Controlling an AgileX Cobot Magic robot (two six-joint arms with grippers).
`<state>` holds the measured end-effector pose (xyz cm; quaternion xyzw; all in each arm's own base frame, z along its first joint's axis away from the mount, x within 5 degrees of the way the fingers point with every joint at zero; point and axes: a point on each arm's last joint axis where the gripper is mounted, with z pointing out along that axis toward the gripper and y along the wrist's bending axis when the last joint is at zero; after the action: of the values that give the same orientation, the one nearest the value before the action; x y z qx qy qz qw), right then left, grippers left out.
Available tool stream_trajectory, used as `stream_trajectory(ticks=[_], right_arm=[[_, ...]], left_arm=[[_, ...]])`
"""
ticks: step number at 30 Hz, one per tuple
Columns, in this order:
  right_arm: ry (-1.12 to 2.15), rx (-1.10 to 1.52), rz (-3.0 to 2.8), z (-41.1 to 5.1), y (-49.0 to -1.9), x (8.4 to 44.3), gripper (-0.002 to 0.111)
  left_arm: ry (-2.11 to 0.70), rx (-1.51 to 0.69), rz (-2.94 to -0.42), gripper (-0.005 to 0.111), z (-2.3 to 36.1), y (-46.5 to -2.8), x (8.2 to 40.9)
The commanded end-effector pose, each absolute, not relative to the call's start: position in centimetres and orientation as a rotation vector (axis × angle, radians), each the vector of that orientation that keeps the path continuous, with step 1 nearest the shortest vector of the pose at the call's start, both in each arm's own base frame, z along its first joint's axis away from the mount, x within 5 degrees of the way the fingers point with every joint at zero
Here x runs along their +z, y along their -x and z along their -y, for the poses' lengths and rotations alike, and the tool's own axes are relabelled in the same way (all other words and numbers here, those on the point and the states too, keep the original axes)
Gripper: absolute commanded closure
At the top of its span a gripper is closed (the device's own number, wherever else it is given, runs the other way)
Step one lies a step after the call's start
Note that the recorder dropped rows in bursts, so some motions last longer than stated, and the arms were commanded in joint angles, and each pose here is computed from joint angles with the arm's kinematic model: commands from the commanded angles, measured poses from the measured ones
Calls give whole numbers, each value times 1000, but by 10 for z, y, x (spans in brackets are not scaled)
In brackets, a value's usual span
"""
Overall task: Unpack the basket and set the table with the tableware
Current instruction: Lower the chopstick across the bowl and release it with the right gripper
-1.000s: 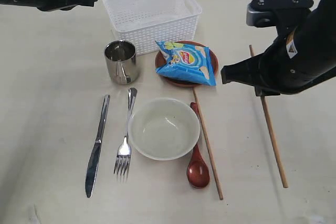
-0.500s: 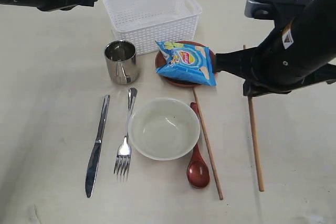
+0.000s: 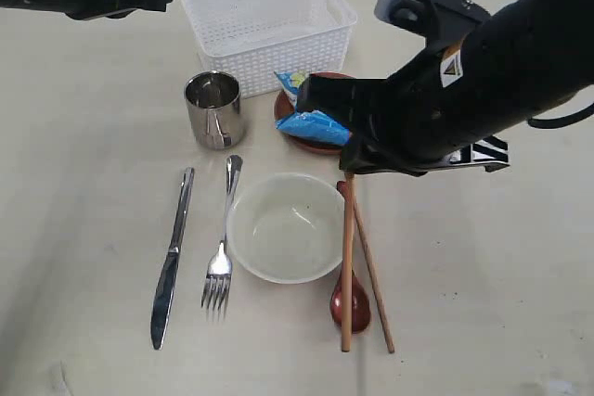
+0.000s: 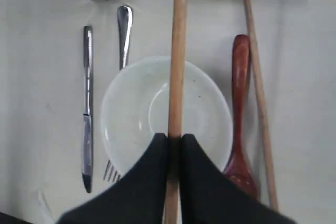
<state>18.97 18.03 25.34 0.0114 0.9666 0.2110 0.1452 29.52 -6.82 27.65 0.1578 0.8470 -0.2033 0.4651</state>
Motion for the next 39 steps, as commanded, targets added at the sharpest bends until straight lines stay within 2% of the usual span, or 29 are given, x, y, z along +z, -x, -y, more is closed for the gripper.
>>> stream_trajectory(ticks=[1, 9, 19, 25, 33, 39], right_arm=[[-40, 655, -2763, -189, -185, 257, 109], [-91, 577, -2857, -200, -191, 231, 109], [16, 556, -2926, -260, -196, 213, 109], [-18, 466, -2996, -266, -200, 184, 109], [-22, 354, -2944, -261, -207, 180, 109], [-6, 413, -2868, -262, -215, 182, 109]], left_arm=[[-382, -497, -2084, 107, 67, -293, 276], [-382, -497, -2084, 107, 67, -293, 276], [-382, -497, -2084, 107, 67, -293, 276], [-382, -497, -2084, 107, 67, -293, 276], [-384, -496, -2083, 107, 67, -293, 276], [-384, -496, -2083, 107, 67, -293, 276]])
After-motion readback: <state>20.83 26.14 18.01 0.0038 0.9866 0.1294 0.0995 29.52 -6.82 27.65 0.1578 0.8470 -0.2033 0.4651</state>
